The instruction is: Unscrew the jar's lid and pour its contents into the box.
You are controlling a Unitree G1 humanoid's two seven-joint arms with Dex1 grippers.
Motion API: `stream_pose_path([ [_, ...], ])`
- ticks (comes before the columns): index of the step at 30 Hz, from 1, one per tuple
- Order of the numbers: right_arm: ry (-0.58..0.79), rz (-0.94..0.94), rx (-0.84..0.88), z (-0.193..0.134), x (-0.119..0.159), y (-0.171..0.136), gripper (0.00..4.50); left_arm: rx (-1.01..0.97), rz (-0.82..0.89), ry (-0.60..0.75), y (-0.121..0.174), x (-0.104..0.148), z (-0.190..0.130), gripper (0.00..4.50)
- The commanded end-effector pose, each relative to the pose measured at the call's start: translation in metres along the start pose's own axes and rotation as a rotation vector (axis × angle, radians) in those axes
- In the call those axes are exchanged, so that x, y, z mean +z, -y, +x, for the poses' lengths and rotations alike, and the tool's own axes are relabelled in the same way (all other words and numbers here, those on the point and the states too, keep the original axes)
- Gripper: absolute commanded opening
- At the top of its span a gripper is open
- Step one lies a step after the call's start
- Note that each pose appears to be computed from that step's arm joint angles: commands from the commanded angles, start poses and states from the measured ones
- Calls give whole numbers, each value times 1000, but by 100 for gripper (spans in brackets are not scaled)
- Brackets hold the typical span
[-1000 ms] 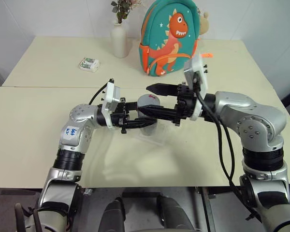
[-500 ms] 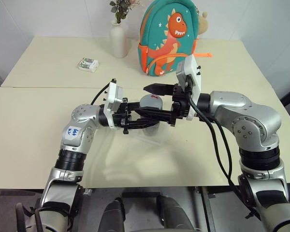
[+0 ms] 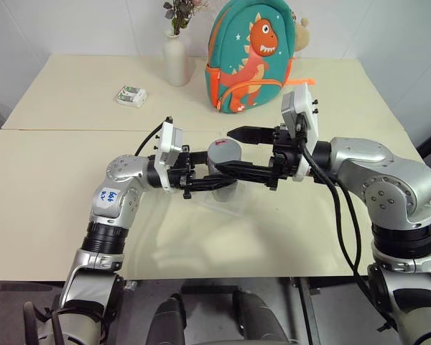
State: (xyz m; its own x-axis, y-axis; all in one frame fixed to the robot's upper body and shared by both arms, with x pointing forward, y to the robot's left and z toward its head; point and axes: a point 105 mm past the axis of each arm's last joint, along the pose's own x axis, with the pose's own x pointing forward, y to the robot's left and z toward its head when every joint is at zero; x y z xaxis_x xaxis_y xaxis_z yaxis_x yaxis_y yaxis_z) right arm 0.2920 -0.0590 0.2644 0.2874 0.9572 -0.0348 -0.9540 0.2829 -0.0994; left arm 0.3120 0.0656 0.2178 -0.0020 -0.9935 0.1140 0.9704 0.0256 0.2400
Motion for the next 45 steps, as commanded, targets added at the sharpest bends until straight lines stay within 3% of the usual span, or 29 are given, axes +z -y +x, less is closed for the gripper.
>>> stream_pose_path([
  [1, 19, -32, -42, -12, 9, 4, 448, -24, 44, 14, 3, 10, 1, 209],
  [32, -31, 18, -21, -31, -5, 4, 448, -15, 49, 11, 2, 10, -2, 209],
  [45, 53, -36, 78, 1, 22, -14, 448, -22, 48, 12, 3, 11, 1, 209],
])
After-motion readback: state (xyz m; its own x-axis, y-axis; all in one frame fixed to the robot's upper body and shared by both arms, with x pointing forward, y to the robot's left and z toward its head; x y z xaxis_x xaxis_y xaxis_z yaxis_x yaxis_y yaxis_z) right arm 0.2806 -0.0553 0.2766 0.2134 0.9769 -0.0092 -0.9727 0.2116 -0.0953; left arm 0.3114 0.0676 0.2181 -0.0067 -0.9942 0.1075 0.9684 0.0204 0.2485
